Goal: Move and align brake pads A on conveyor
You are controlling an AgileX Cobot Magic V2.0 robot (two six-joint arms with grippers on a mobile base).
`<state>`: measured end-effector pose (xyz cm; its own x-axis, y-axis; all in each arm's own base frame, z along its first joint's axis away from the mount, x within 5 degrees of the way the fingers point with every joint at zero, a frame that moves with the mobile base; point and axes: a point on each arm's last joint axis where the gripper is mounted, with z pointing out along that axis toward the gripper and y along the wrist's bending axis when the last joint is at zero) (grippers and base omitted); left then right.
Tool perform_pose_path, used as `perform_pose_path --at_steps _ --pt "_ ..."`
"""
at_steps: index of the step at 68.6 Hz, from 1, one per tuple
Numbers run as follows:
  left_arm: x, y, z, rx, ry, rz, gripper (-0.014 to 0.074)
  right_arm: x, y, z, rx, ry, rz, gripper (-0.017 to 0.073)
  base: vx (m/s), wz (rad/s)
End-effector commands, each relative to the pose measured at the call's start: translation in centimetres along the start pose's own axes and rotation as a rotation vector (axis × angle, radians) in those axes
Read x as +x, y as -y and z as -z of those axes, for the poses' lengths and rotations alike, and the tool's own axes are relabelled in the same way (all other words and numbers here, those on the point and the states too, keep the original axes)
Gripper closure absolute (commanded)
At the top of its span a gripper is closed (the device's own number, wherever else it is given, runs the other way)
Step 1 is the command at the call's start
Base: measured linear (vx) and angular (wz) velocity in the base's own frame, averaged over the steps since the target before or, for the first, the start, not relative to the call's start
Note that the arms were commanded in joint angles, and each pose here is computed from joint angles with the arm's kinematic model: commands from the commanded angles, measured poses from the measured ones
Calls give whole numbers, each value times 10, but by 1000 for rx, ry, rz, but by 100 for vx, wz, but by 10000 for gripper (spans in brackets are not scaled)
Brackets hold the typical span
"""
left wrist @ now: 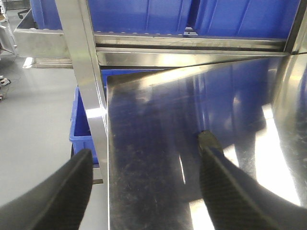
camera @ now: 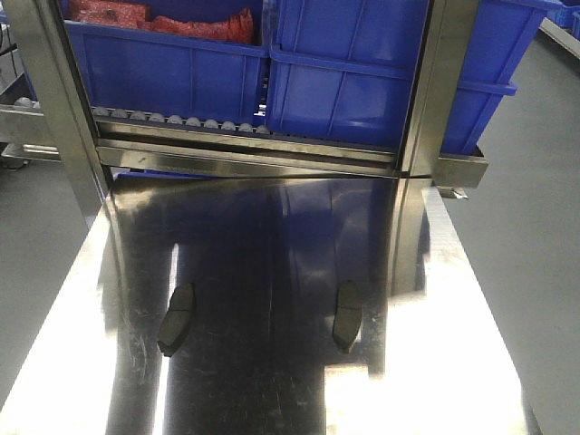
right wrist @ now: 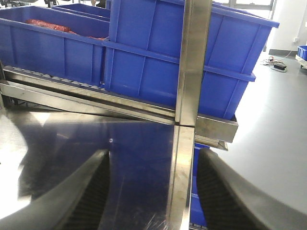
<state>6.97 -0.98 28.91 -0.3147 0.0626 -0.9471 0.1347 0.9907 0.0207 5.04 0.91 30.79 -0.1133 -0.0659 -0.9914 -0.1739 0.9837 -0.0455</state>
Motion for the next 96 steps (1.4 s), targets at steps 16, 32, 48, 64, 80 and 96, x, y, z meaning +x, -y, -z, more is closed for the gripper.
perform_pose_path --at_steps 16,32,48,64,80,96 --pt "-13 0 2 -2 79 7 143 -14 1 1 12 86 5 159 1 1" --pt "-13 0 2 -2 79 7 143 -14 1 1 12 86 5 159 0 0" --pt "-13 0 2 -2 79 7 143 -14 1 1 12 86 5 159 0 1" --pt "-13 0 2 -2 79 7 143 -14 1 1 12 86 5 159 0 0" --pt "-13 0 2 -2 79 7 143 -14 1 1 12 86 5 159 0 0" --pt "-13 0 2 -2 79 7 143 -14 1 1 12 86 5 159 0 0"
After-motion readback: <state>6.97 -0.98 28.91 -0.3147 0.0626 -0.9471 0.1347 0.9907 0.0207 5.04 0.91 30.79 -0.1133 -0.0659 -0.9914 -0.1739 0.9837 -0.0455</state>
